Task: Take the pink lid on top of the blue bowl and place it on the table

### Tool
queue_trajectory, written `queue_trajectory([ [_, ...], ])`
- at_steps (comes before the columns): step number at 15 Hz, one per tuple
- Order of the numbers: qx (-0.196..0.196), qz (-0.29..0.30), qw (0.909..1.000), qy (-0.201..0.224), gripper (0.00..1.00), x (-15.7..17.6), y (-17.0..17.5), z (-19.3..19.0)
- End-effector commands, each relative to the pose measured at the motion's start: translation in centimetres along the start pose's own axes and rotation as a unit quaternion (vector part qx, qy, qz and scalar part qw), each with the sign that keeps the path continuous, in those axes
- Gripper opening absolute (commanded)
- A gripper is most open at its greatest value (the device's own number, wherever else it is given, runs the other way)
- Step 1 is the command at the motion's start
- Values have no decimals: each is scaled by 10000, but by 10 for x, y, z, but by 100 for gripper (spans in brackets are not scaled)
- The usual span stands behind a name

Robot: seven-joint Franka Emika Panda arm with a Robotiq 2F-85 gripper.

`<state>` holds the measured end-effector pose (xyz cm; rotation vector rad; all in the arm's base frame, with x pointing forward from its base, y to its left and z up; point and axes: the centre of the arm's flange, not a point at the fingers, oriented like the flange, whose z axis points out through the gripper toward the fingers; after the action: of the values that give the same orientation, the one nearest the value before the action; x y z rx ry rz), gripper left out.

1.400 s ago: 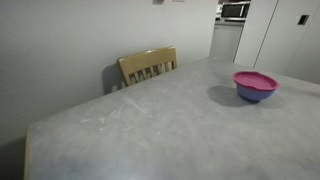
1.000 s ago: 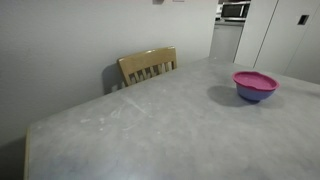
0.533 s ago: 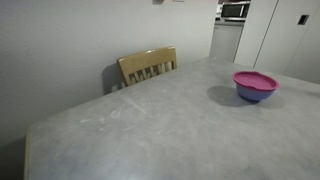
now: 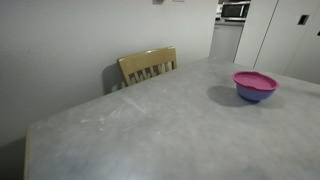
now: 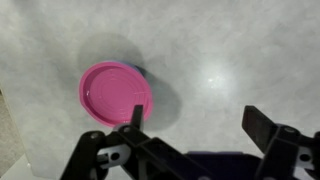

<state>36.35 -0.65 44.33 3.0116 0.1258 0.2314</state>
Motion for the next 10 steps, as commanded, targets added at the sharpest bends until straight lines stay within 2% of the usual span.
queue_trajectory([
  [1, -3, -83, 9997, -242, 100, 10, 15, 17],
  [2, 3, -4, 9994, -351, 100, 12, 29, 31],
  [7, 316, -760, 9962, -287, 100, 4, 95, 71],
  [10, 453, -1346, 9898, -60, 100, 9, 120, 93],
])
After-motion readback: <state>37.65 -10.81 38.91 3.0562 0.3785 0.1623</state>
